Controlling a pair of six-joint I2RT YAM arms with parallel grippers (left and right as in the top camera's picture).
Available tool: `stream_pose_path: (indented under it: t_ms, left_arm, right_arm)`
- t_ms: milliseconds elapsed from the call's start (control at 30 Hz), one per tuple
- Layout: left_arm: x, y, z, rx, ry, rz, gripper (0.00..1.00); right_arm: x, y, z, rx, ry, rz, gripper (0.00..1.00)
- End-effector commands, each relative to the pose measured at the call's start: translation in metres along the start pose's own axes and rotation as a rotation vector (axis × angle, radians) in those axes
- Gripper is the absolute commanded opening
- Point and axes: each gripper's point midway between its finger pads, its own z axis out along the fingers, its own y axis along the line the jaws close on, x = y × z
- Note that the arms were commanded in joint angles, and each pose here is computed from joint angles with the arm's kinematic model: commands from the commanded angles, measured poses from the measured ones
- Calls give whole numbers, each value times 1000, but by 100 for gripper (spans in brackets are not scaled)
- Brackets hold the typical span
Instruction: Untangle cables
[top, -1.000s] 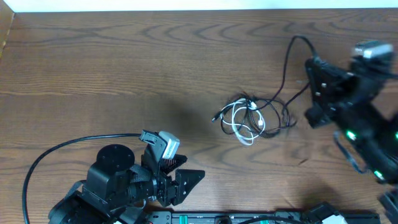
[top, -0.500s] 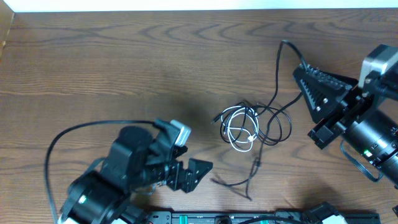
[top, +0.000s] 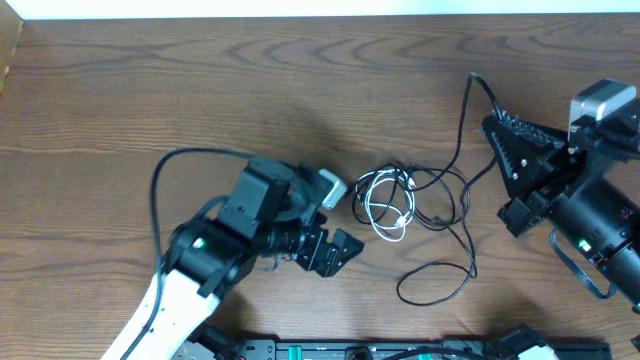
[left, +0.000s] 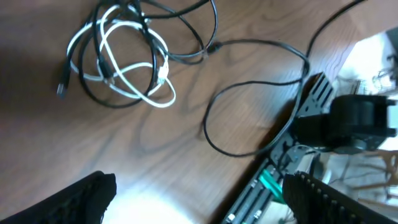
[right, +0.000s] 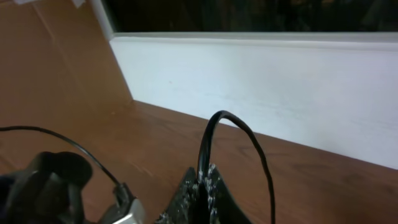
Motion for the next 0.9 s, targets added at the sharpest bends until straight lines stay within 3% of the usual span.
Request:
stream_pose_path:
  t_ms: [0, 367, 700, 867]
  left_arm:
    - [-7, 3, 16, 31, 19, 89, 92]
    - [-14, 39, 82, 39, 94, 81, 92]
    - [-22, 34, 136, 83, 77, 175, 91]
    - [-14, 45, 161, 28, 107, 196, 91]
  right_arm:
    - [-6, -1, -7, 11, -21, -13, 1]
    - [12, 1, -14, 0, 51, -3, 1]
    - [24, 3, -15, -17, 99, 6, 1]
    - [28, 9, -15, -53, 118, 10, 1]
